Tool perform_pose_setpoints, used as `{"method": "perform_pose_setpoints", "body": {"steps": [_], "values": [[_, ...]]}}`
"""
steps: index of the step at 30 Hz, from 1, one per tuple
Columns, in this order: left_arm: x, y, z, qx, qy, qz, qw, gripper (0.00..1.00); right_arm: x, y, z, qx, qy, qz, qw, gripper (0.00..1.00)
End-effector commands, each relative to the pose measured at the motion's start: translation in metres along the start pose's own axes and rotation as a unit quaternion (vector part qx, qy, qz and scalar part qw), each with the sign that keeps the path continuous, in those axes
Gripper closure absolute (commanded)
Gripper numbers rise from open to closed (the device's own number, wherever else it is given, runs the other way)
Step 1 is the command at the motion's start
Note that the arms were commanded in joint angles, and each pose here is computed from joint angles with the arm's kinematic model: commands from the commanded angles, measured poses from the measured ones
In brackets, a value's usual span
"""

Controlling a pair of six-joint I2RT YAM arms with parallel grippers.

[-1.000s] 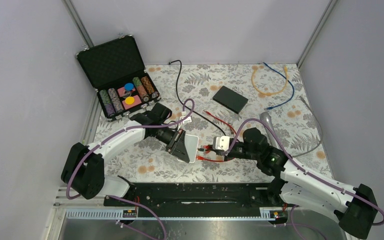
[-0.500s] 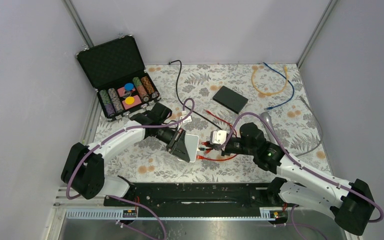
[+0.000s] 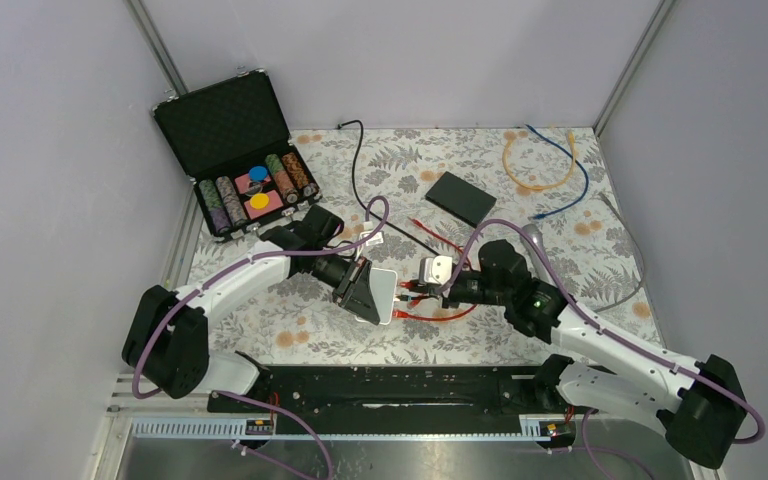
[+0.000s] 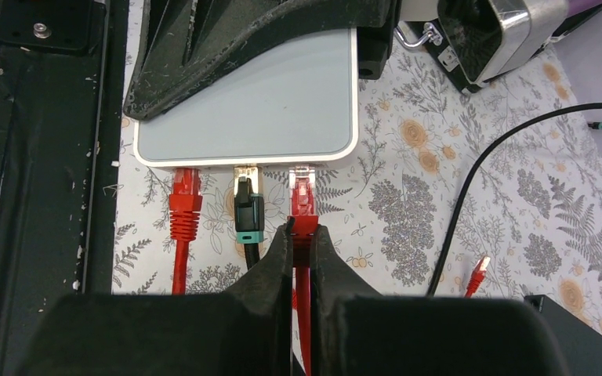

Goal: Insert the plug into the switch port
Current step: Insert the connector into the switch port.

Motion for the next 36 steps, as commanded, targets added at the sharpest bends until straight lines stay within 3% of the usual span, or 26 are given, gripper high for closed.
{"method": "perform_pose_setpoints", "body": {"steps": [1,29,36], "values": [[-0.008,0.008,-0.001,-0.010,-0.027,0.037,0.999,1.00,-0.008,0.025,0.002,-0.038,0.006,-0.020,0.999,1.00],[-0.011,0.005,0.004,0.001,-0.041,0.035,0.999,1.00,-0.003,0.029,0.001,-0.070,0.031,-0.071,0.994,1.00],[-0.014,0.006,0.007,0.007,-0.054,0.035,0.998,1.00,-0.009,0.023,0.004,-0.048,0.018,-0.071,0.996,1.00]]}}
Point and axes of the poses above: each gripper's point midway between its finger pads, its own z axis out along the fingers, its own x axis along the line the jaws close on, y = z × x, the point moved 5 cm from there along -z, back along the fingers, and after that the axes turned 1 degree about z, right-handed, at the moved point
